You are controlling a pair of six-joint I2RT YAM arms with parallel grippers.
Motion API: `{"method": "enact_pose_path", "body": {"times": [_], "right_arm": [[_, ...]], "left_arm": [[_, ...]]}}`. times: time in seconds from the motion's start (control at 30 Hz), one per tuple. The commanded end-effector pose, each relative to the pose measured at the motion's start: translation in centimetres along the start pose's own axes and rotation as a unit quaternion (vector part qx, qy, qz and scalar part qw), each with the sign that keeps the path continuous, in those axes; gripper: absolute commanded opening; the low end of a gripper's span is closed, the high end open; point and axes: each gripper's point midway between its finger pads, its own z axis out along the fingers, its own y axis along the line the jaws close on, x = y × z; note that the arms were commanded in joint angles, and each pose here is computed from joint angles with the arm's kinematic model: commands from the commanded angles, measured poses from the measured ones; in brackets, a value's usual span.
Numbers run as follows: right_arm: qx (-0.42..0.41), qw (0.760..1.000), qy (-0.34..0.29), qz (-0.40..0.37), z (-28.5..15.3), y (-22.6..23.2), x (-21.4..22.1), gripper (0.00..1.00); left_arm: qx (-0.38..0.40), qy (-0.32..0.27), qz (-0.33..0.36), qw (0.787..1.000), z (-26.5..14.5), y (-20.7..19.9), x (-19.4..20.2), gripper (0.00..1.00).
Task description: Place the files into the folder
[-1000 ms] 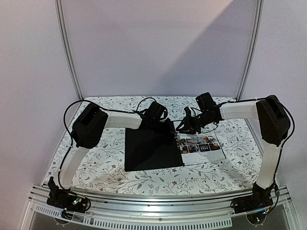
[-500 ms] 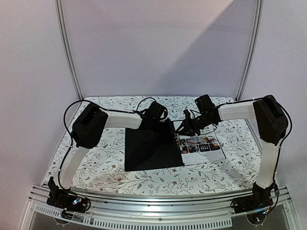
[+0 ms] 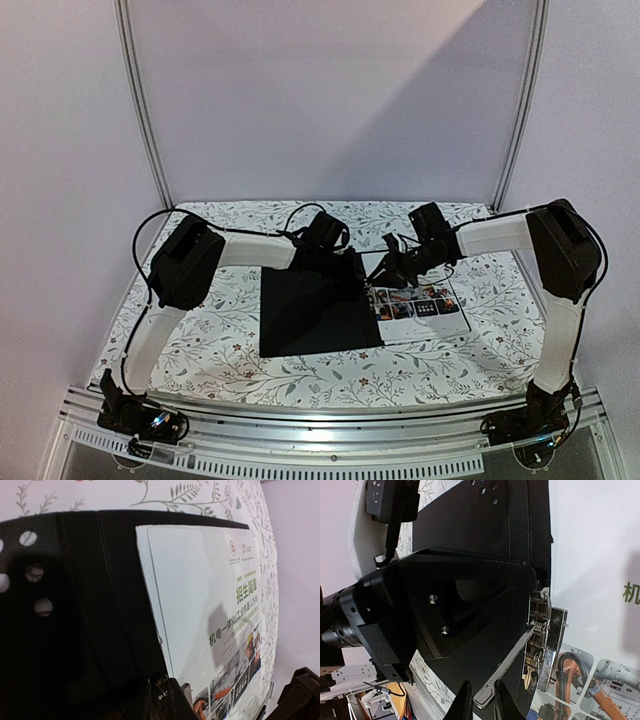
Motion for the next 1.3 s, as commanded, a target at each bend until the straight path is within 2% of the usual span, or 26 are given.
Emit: {"method": "enact_pose_path", "body": {"times": [0.0,0.2,0.33,0.57,0.7,1.0,1.27], "right_arm": [[0.016,1.000,0.002,0.012,0.2,-1.1,0.7,0.14],[0.010,1.000,0.012,0.022,0.6,-1.2,2.2,0.13],[0.009,0.999,0.016,0.027,0.9,-1.5,2.8,0.17],[0.000,1.000,0.000,0.014,0.4,0.1,1.3,0.18],[-0.002,1.000,-0.006,0.002,0.1,1.3,-0.1,0.24],[0.008,1.000,-0.019,-0.003,-1.0,1.9,-1.4,0.47],[0.010,1.000,-0.025,0.004,-1.7,1.3,-1.2,0.48]], "left_arm": [[-0.023,0.042,0.001,0.999,1.0,1.2,3.1,0.13],[-0.024,0.043,0.000,0.999,1.0,1.3,3.2,0.13],[-0.022,0.042,0.000,0.999,1.1,1.3,3.1,0.13],[-0.021,0.044,0.000,0.999,1.1,1.2,3.2,0.13],[-0.020,0.043,0.000,0.999,1.0,1.1,3.1,0.13],[-0.020,0.043,0.001,0.999,1.0,1.1,3.1,0.13],[-0.019,0.046,0.000,0.999,1.1,1.2,3.3,0.13]]}}
